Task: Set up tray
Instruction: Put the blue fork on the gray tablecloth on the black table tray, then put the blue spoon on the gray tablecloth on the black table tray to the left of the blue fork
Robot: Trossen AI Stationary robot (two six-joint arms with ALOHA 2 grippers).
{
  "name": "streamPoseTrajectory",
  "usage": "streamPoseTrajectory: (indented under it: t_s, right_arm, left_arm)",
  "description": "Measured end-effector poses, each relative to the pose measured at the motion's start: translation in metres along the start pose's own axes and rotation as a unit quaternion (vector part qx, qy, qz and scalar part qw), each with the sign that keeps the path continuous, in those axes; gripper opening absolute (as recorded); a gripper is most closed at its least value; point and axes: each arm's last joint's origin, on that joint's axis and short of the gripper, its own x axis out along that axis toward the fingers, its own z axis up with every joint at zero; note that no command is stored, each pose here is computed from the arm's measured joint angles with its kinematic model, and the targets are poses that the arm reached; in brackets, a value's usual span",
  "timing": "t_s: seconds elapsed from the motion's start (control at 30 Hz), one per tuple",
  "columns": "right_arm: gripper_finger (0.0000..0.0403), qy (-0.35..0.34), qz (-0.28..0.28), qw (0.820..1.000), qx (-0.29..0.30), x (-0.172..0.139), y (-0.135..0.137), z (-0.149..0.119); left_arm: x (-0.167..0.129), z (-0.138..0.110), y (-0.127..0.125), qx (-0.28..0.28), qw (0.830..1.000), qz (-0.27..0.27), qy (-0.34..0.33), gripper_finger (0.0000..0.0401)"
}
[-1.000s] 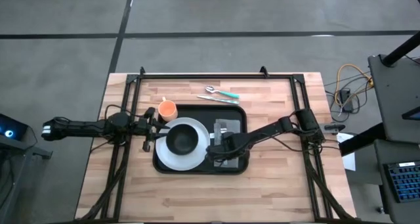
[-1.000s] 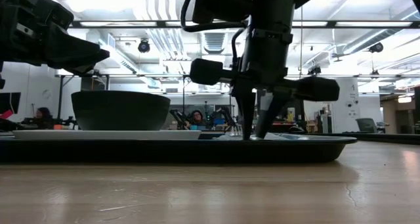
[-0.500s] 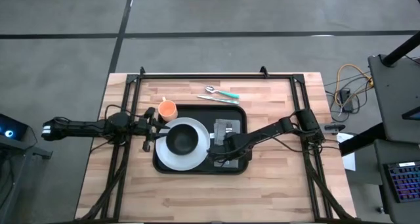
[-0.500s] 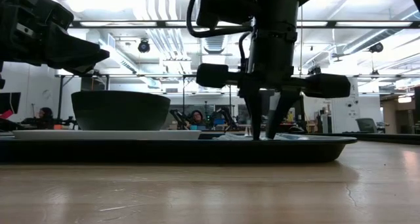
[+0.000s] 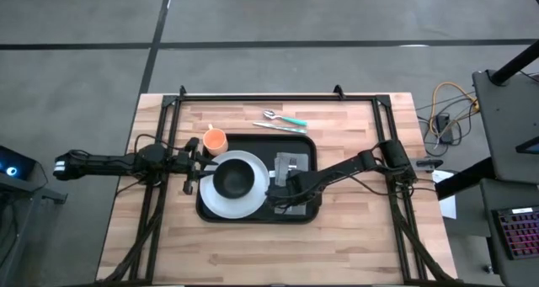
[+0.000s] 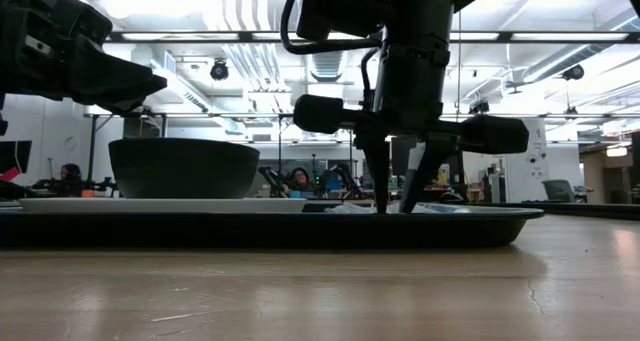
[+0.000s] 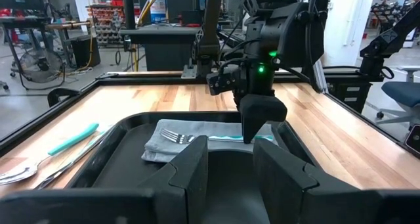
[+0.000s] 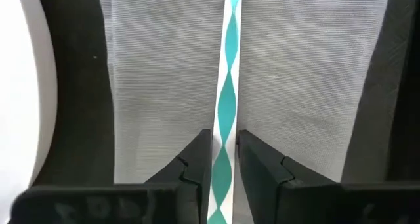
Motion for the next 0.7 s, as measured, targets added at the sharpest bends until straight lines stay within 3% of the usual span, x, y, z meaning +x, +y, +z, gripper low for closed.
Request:
streamPoseTrajectory:
  t_s: [0.7]
  right_arm:
    - [0.0105, -0.002, -0.007, 0.999, -0.05, -0.001, -0.0001, 0.0019]
  left_arm:
    - [0.0, 0.0002, 0.0, 0.0, 1.0, 0.0, 0.0, 0.0105]
